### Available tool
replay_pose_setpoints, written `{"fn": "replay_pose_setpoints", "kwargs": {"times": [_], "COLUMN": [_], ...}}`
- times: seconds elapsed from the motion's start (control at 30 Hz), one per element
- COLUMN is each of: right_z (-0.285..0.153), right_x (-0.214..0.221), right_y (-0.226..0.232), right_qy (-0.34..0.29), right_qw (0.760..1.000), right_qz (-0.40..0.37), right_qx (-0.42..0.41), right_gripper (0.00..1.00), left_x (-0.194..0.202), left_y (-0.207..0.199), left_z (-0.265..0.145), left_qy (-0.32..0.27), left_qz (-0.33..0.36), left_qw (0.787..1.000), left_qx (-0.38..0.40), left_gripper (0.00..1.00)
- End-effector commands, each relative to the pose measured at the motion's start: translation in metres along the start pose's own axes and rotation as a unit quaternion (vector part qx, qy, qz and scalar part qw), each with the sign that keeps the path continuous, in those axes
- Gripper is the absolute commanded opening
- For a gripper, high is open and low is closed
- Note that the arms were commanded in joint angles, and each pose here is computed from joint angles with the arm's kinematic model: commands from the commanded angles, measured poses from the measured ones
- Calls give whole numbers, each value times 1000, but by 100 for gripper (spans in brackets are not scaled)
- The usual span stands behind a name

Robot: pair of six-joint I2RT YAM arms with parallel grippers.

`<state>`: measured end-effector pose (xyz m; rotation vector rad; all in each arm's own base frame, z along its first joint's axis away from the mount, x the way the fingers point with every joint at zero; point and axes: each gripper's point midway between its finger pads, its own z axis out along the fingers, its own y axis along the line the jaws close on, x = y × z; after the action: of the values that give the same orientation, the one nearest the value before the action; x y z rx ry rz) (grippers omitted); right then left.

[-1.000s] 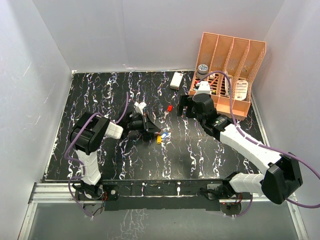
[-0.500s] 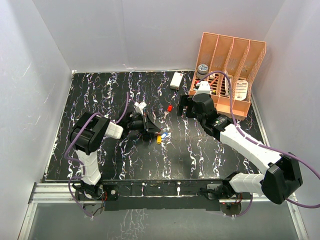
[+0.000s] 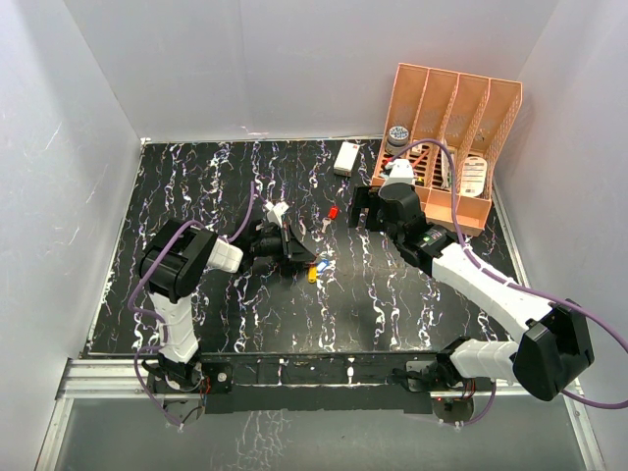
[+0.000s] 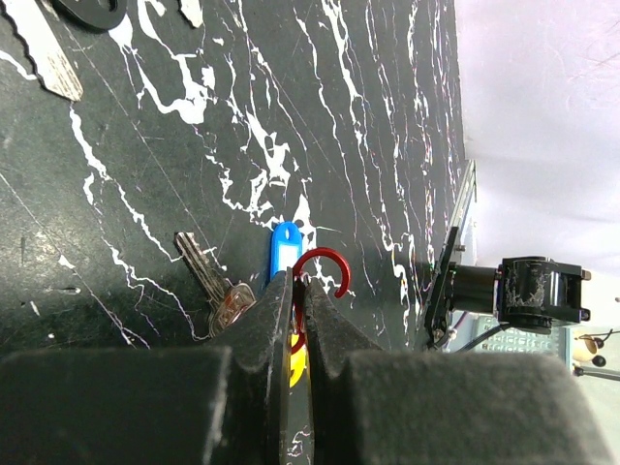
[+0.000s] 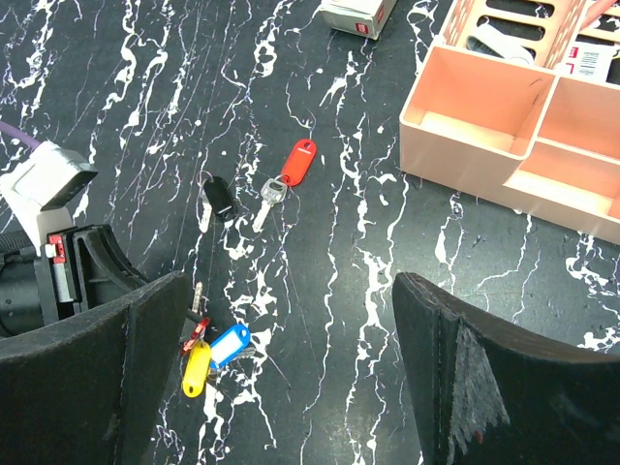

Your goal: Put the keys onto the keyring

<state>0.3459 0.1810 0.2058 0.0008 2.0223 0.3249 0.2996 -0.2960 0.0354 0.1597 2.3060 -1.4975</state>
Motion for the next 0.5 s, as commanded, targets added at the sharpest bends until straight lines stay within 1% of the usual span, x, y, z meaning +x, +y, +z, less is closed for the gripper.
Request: {"fn": "replay_pose_setpoints", "kwargs": {"times": [0.0,0.47], "right_z": [-6,-6], "right_x": [-22,-22], "right_y": [5,3], "right_qy": [-36,-37], "right_qw": [999,999], "right_qz": [12,13], "right_qx": [-13,-12], "right_gripper": [85,85], "left_x": [-11,-16], "left_y": [-9,-9], "left_z": [3,7], "left_qy": [-7,-5], "left_qz": [21,23], "left_qw": [1000,1000], "left_qx": [11,13], "left_gripper": [0,0]}}
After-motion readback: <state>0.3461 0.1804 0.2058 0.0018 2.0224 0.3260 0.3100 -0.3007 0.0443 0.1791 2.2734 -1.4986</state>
